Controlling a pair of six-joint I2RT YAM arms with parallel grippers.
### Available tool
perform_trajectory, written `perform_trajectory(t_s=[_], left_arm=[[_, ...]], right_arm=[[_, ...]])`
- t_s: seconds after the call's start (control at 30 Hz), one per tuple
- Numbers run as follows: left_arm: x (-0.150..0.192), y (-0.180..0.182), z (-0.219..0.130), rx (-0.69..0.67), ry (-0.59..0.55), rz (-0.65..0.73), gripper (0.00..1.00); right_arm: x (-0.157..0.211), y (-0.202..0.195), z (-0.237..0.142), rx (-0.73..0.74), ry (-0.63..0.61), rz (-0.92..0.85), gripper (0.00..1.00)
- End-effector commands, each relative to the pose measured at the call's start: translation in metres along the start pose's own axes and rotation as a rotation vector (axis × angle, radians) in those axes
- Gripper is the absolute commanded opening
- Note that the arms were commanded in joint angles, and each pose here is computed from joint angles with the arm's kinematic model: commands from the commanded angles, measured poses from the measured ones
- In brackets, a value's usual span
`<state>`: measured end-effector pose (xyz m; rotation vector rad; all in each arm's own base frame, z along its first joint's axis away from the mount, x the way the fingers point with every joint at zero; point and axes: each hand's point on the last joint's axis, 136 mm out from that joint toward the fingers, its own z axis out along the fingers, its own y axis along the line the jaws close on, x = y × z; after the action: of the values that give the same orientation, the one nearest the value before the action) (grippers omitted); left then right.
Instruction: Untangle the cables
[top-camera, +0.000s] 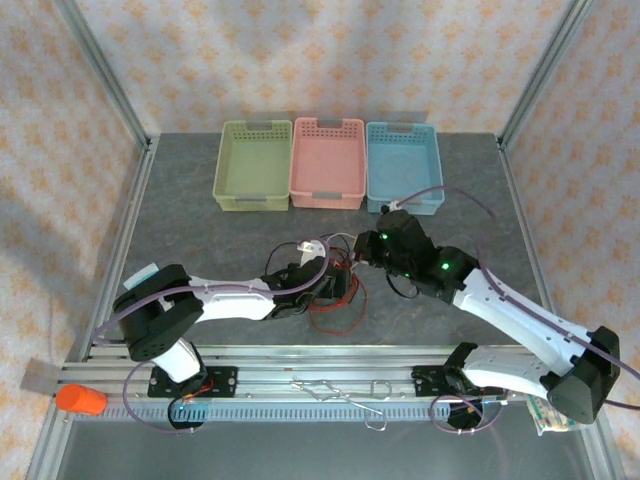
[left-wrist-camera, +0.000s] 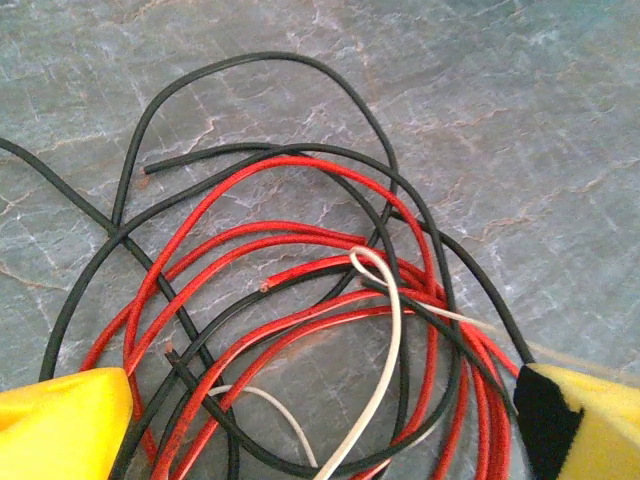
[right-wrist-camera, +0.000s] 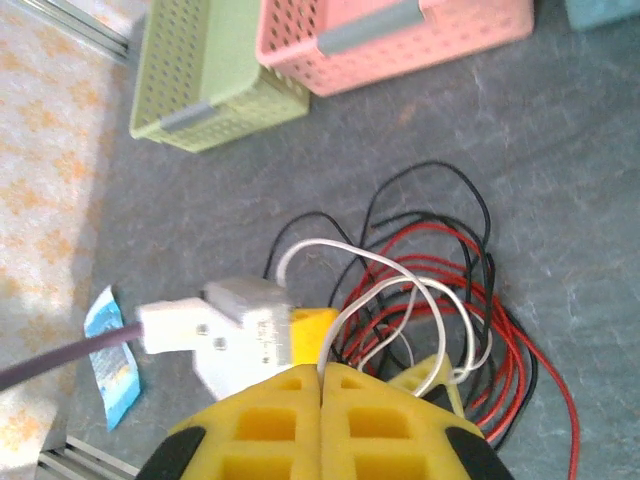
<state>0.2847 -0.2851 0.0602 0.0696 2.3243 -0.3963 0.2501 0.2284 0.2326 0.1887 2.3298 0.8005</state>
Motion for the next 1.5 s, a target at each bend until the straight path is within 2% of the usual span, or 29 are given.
perform_trajectory(t_s=[0.0, 0.6, 0.97, 1.47], left_arm=[[0.000, 0.005, 0.003, -0.037, -0.007, -0.014, 0.99], [0.024, 0.023, 0.010, -0.083, 0.039, -0.013, 0.99], [0.033, 0.029, 0.013, -0.100, 0.056, -0.009, 0.99], [0.046, 0.043, 0.014, -0.134, 0.070, -0.022, 0.99]], right_arm=[[-0.025, 0.010, -0.026, -0.006, -0.097, -0.062, 0.00], [-0.088, 0.040, -0.118, -0.006, -0.301, -0.265, 0.00], [-0.123, 0.044, -0.178, 0.034, -0.441, -0.290, 0.00], [-0.153, 0.045, -0.228, 0.082, -0.578, -0.307, 0.00]])
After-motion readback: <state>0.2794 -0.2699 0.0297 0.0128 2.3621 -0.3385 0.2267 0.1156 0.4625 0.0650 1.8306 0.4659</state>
